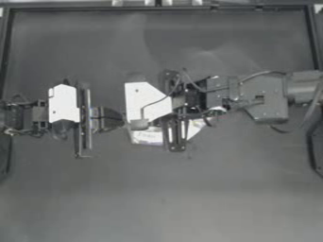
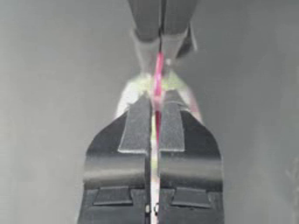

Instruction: Put candy in bag

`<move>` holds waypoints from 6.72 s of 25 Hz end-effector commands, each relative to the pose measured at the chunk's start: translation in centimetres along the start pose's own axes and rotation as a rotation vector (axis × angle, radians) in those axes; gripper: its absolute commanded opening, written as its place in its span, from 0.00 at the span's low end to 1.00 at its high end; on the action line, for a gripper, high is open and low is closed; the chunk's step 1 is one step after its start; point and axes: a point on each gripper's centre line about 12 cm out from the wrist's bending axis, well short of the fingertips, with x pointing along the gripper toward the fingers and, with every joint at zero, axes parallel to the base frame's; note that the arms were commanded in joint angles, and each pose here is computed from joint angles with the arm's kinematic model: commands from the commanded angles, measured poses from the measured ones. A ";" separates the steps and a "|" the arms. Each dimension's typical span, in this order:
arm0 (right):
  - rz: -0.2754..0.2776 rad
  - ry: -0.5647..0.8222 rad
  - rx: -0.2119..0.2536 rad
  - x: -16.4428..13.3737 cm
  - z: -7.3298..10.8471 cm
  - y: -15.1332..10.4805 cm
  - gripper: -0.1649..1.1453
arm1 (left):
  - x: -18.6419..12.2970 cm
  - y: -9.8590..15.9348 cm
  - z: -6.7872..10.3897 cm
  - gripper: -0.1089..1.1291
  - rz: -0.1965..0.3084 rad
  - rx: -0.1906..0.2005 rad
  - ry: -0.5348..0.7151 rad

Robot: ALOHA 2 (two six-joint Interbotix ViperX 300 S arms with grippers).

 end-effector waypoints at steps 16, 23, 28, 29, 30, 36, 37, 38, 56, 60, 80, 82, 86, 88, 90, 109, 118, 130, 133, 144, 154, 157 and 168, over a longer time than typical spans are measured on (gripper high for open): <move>-0.042 0.058 0.107 -2.2 -4.7 -1.8 0.17 | -0.6 0.1 0.2 0.11 0.005 -0.001 -0.015; -0.068 0.055 0.140 -3.5 -6.0 -1.8 0.17 | -0.7 0.1 0.0 0.11 0.004 -0.001 -0.010; -0.070 0.068 0.159 -3.9 -7.4 -1.6 0.17 | -0.7 0.1 -0.1 0.11 0.004 -0.002 -0.007; -0.072 0.071 0.164 -3.9 -7.6 -1.6 0.17 | -0.7 0.1 -0.1 0.11 0.004 -0.002 -0.007; -0.073 0.074 0.169 -3.9 -7.8 -1.5 0.17 | -0.7 0.1 -0.1 0.11 0.004 -0.002 -0.007; -0.084 0.088 0.197 -4.5 -9.3 -1.4 0.17 | -0.7 0.2 -0.1 0.11 0.006 -0.004 -0.007; -0.085 0.089 0.202 -4.6 -9.5 -1.3 0.17 | -0.7 0.1 -0.1 0.11 0.004 -0.003 -0.007; -0.084 0.094 0.205 -4.7 -9.8 -1.3 0.17 | -0.7 0.1 -0.1 0.11 0.004 -0.003 -0.007; -0.097 0.115 0.263 -6.0 -13.1 -0.8 0.17 | -0.7 0.2 -0.2 0.11 0.006 -0.005 -0.006; -0.099 0.126 0.271 -6.2 -13.7 -0.7 0.17 | -0.7 0.1 -0.2 0.11 0.005 -0.004 -0.006; -0.097 0.034 0.276 -8.2 -11.8 -0.3 0.17 | -0.5 0.2 1.1 0.11 0.006 -0.001 -0.040; -0.092 0.011 0.262 -8.7 -11.0 -0.1 0.17 | -0.7 0.2 1.5 0.11 0.006 0.001 -0.050; -0.077 -0.022 0.241 -9.4 -9.8 0.7 0.17 | -1.2 -0.1 2.3 0.11 -0.004 0.004 -0.077; -0.069 -0.030 0.233 -9.6 -9.4 1.1 0.17 | -1.5 -0.4 2.7 0.11 -0.013 0.007 -0.090; -0.061 -0.039 0.231 -9.8 -9.1 1.4 0.17 | -1.9 -0.8 3.1 0.11 -0.025 0.011 -0.099; -0.019 -0.034 0.233 -9.4 -9.0 4.2 0.17 | -1.4 -2.7 2.0 0.11 -0.081 0.011 -0.060; -0.035 0.001 0.207 -7.3 -9.1 4.3 0.17 | -0.5 -2.6 0.8 0.12 -0.076 0.011 -0.017; -0.026 -0.011 0.196 -5.9 -8.7 4.6 0.17 | 0.8 -2.7 -0.3 0.12 -0.077 0.009 0.031; -0.026 -0.010 0.193 -5.6 -8.8 4.7 0.17 | 1.1 -2.9 -0.5 0.11 -0.081 0.012 0.041; -0.018 0.009 0.187 -3.6 -9.3 5.0 0.17 | 2.1 -3.2 -1.5 0.12 -0.090 0.015 0.055; -0.015 0.028 0.196 -2.0 -9.7 5.3 0.17 | 2.8 -3.6 -2.3 0.12 -0.098 0.014 0.060; -0.014 0.030 0.197 -1.7 -9.9 5.3 0.17 | 3.1 -3.7 -2.7 0.12 -0.101 0.013 0.065; -0.013 0.033 0.208 -0.9 -10.2 5.2 0.17 | 4.0 -4.1 -4.0 0.12 -0.110 0.014 0.066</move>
